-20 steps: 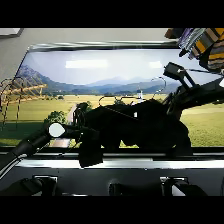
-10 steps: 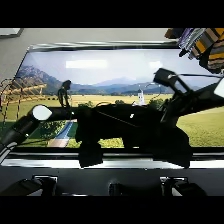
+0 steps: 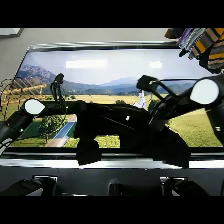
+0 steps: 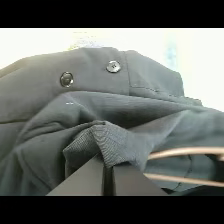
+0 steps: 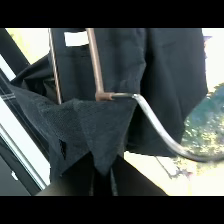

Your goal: Fold the clothes and pants, and hang the long-sleeved shirts on hangers.

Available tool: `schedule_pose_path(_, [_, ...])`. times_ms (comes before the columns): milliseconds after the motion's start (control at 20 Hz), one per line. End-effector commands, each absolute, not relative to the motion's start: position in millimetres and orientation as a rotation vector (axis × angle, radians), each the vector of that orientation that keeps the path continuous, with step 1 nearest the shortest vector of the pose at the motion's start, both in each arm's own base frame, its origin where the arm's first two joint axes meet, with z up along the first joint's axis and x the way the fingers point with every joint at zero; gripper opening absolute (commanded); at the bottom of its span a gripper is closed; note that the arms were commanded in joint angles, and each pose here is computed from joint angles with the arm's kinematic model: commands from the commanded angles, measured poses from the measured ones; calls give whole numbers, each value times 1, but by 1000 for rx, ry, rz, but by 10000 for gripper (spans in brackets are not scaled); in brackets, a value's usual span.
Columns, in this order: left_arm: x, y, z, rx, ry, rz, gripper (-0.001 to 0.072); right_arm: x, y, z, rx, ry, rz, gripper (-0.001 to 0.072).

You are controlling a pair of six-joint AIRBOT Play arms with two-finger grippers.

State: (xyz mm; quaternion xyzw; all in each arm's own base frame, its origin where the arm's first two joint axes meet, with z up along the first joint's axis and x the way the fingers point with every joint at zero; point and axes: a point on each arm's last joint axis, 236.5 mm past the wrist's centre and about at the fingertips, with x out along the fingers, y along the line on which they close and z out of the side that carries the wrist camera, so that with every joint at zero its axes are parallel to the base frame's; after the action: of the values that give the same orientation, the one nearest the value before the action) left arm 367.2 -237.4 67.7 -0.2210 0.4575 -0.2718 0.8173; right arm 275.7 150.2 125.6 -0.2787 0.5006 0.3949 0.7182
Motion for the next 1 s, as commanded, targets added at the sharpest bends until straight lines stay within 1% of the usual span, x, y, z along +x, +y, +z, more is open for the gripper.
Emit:
schedule_pose_path(0, [371, -238, 75, -466, 957, -586, 17, 272, 164, 112, -636, 1150, 900, 25])
schedule_pose_path(200, [378, -240, 99, -441, 908, -613, 17, 279, 171, 93, -681, 1198, 881, 25])
schedule_pose_path(450, [371, -244, 137, -343, 890, -683, 16, 303, 203, 65, -661, 1184, 854, 24])
schedule_pose_path(600, [365, -237, 160, -315, 860, -674, 17, 311, 221, 49, -652, 1185, 812, 24])
schedule_pose_path(700, [364, -223, 160, -293, 865, -614, 16, 313, 217, 48, -663, 1199, 757, 24])
schedule_pose_path(800, [365, -211, 150, -257, 891, -562, 17, 308, 197, 49, -674, 1263, 675, 24])
schedule_pose_path(950, [371, -205, 141, -228, 902, -537, 17, 294, 163, 65, -717, 1324, 577, 24])
